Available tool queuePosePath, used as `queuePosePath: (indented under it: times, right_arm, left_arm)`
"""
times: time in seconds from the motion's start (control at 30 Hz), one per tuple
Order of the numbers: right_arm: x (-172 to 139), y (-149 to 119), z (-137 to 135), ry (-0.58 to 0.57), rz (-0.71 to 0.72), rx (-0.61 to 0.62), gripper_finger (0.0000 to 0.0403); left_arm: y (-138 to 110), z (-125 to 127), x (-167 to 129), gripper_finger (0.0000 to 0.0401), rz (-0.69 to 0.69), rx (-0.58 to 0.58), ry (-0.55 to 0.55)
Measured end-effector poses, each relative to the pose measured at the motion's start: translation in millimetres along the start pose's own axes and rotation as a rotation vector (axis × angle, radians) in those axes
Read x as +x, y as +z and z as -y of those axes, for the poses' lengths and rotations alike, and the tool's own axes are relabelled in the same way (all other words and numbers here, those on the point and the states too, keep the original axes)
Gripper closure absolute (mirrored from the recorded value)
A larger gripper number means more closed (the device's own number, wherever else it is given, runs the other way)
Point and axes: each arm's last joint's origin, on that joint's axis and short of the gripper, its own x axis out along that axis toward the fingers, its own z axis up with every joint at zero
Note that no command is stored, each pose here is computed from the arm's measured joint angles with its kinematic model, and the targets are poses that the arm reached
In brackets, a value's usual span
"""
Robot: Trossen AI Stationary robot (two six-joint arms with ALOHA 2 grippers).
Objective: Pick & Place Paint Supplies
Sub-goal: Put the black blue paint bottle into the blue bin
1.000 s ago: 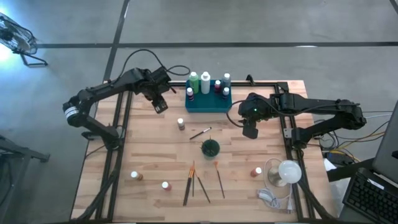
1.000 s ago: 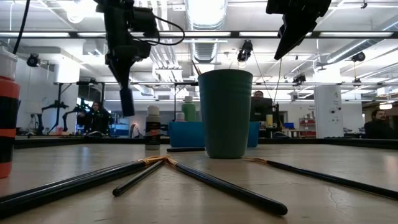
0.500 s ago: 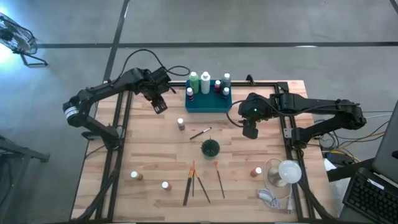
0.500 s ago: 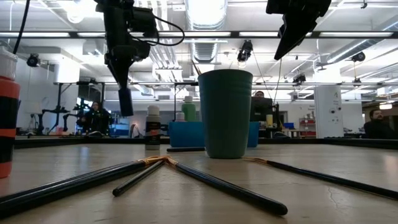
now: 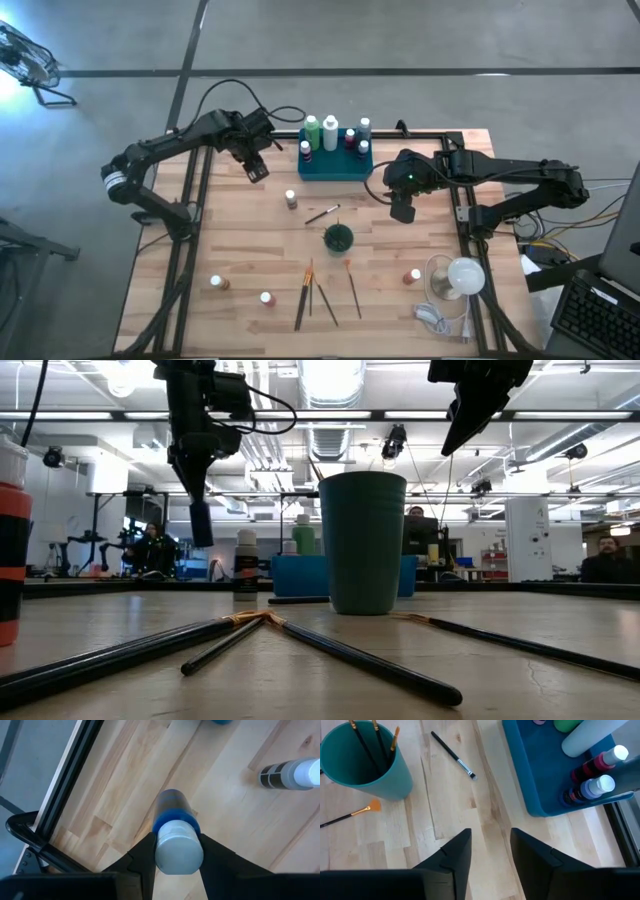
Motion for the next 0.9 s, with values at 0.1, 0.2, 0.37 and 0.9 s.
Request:
queuePosePath:
  times: [0.1, 0.2, 0.37, 0.9]
  right_arm:
    - [0.0, 0.0, 0.0, 0.000, 0.000, 0.000, 0.0280]
    - [0.0, 0.0, 0.0, 0.000, 0.000, 0.000, 0.0284]
    - [0.0, 0.0, 0.0, 0.000, 0.000, 0.000, 0.0290]
    - [-0.1, 0.0, 0.0, -0.001, 0.000, 0.001, 0.0315]
  left_arm:
    - [0.0, 0.0, 0.0, 0.0277, 0.000, 0.000, 0.000]
    - [-0.2, 0.0, 0.0, 0.0277, -0.002, 0.000, 0.000]
    - [-0.3, 0.0, 0.1, 0.0277, -0.003, -0.001, 0.000]
    - [-0.7, 0.1, 0.4, 0.0277, -0.008, 0.000, -0.001]
